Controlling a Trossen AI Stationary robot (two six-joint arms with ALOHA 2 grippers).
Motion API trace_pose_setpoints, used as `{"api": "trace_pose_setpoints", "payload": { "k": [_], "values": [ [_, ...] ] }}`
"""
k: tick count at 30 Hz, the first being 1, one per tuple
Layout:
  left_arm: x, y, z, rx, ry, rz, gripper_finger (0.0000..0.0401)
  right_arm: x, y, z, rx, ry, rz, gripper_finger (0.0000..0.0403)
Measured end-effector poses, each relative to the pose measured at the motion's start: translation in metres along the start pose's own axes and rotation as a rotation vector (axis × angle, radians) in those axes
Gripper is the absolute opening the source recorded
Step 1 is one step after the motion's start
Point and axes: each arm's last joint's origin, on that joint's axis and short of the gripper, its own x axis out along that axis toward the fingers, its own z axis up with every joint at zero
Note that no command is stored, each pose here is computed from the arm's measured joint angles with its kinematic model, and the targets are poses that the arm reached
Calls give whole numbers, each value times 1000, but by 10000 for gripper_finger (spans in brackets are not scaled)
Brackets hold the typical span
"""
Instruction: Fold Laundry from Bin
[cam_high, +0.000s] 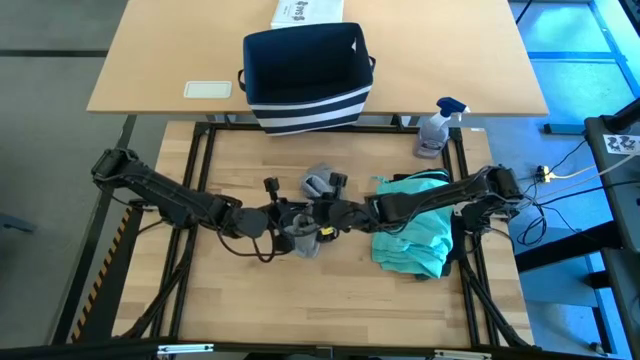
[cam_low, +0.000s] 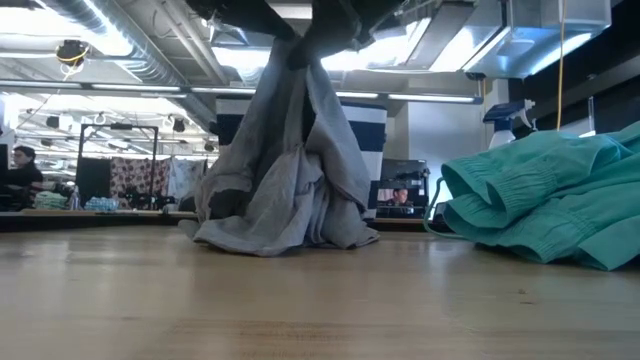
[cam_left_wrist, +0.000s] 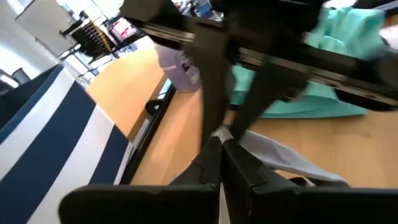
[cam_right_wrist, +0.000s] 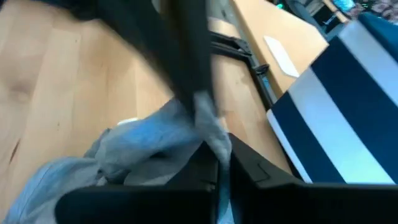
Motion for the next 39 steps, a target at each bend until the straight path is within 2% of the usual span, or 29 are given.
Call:
{"api": "trace_pose_setpoints", "payload": {
  "k": [3, 7, 10, 13, 16, 20, 22, 24, 28, 30, 35, 39],
  "values": [
    [-3, -3, 0, 40, -3, -14, 7, -3, -3, 2, 28, -5, -36, 19],
    [-9, -9, -7, 138, 57, -2, 35, -5, -6, 2, 34, 8, -78, 6],
    [-16, -11, -18, 221, 145, 98, 62, -6, -8, 3, 64, 3, -94, 11],
    [-22, -12, -26, 241, 193, 183, 88, -6, -8, 2, 64, 7, -103, 10],
    [-24, -13, -31, 172, 218, 142, 115, -5, -10, 2, 73, 9, -103, 5],
    [-23, -21, -45, 31, 295, -67, 148, -4, -10, 2, 91, 8, -84, 13],
    [-23, -28, -59, -6, 336, -114, 161, -4, -10, 2, 91, 8, -83, 17],
    [-24, -33, -78, -14, 373, -105, 173, -4, -10, 2, 91, 8, -83, 18],
    [-24, -38, -114, -17, 388, -11, 188, -5, -10, 2, 98, 7, -81, 12],
    [-23, -40, -121, -81, 346, 13, 191, -5, -10, 2, 98, 7, -81, 10],
    [-20, -45, -134, -137, 271, -6, 191, -3, -12, 1, 101, 9, -86, 13],
    [-13, -51, -142, -124, 238, -11, 191, -2, -13, 1, 107, 8, -63, 15]
  ]
}}
